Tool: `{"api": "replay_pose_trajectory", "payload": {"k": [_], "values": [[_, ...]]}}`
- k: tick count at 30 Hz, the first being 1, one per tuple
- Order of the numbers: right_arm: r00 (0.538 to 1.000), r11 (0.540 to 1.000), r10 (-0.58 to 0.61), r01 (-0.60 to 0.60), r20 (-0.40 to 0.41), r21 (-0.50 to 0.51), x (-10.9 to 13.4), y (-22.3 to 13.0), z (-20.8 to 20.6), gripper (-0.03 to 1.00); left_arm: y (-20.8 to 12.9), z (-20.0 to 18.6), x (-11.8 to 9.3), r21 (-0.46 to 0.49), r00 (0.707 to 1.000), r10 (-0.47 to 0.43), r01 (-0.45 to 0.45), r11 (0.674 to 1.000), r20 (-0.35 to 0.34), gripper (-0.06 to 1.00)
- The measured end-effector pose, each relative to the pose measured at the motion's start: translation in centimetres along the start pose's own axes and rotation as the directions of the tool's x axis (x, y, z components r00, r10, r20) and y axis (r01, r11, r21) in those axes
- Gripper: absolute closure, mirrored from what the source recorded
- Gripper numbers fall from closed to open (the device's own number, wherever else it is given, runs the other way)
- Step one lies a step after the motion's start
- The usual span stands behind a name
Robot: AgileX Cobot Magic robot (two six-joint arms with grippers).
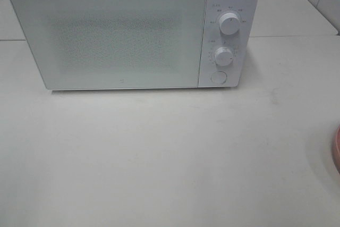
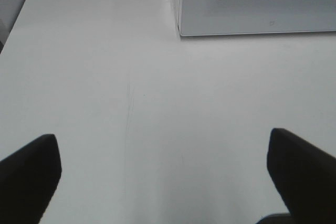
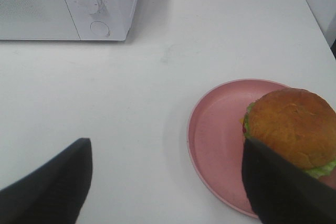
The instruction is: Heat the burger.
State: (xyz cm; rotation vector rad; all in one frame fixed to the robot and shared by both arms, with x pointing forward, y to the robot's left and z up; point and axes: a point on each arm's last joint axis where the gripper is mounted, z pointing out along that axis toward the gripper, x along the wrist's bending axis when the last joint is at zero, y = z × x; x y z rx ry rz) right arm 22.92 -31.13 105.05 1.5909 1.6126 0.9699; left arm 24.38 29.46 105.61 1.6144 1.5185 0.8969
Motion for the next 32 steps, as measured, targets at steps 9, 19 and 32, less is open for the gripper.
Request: {"api": "replay_pose_trajectory", "payload": {"k": [9, 19, 32], "values": [[1.000, 1.000, 0.000, 0.000, 0.000, 0.000, 0.00, 0.00, 0.00, 0.21, -0.62, -0.79, -0.12, -0.063, 1.000, 0.003, -0.003, 0.998, 0.000, -0.05], [1.000, 1.000, 0.000, 0.000, 0.000, 0.000, 0.00, 0.00, 0.00, 0.21, -0.62, -0.79, -0.22, -0.064, 1.000, -0.007, 0.008, 0.998, 0.011, -0.05], [1.000, 1.000, 0.000, 0.000, 0.000, 0.000, 0.00, 0.00, 0.00, 0.21, -0.61, -0.79, -0.22, -0.064, 1.000, -0.008, 0.009, 0.998, 0.012, -0.05]]}}
